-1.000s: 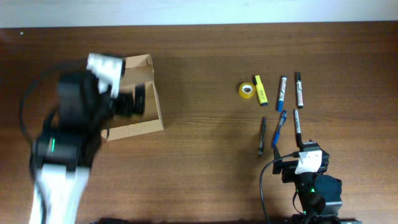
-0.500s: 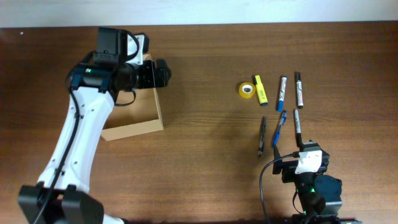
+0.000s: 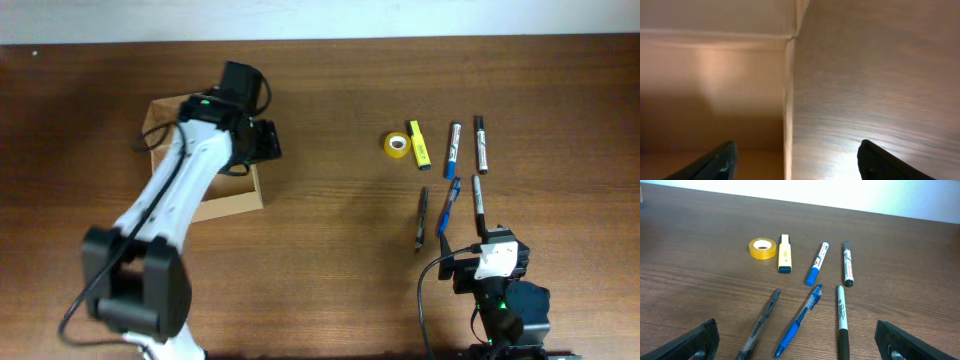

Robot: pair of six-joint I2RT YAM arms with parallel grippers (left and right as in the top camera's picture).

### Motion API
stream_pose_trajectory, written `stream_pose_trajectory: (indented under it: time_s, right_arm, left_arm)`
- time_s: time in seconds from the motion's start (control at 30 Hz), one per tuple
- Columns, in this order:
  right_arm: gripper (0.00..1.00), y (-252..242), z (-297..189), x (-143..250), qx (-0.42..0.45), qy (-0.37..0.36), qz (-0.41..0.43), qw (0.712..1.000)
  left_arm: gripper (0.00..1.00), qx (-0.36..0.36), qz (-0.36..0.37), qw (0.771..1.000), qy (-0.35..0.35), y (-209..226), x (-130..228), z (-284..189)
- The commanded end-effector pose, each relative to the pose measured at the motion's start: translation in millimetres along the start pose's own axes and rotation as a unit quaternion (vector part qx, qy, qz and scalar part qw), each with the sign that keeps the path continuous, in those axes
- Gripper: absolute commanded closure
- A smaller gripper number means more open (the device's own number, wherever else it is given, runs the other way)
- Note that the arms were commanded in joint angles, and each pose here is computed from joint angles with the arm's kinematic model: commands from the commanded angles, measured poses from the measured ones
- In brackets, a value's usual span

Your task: Pack container

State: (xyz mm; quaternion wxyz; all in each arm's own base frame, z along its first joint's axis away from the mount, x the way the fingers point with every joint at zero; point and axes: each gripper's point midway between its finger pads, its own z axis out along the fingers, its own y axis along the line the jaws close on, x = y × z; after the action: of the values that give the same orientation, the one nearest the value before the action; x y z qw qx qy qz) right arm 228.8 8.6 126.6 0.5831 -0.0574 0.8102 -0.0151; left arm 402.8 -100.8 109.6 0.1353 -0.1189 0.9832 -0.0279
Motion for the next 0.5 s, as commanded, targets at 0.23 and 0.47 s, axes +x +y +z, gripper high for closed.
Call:
stream_pose_trajectory:
  time_s: [0.23, 0.47]
  right_arm:
    - [0.01, -1.7, 0.7, 1.6, 0.004, -0.001, 0.006, 1.000]
    - [0.01, -1.7, 0.7, 1.6, 0.004, -0.001, 0.006, 1.000]
  left_arm:
    - [0.92, -0.053, -0.031, 0.997, 0.054, 9.2, 11.8, 68.6]
    - [0.98, 0.010, 0.012, 0.996, 0.085, -38.0, 33.5, 54.6]
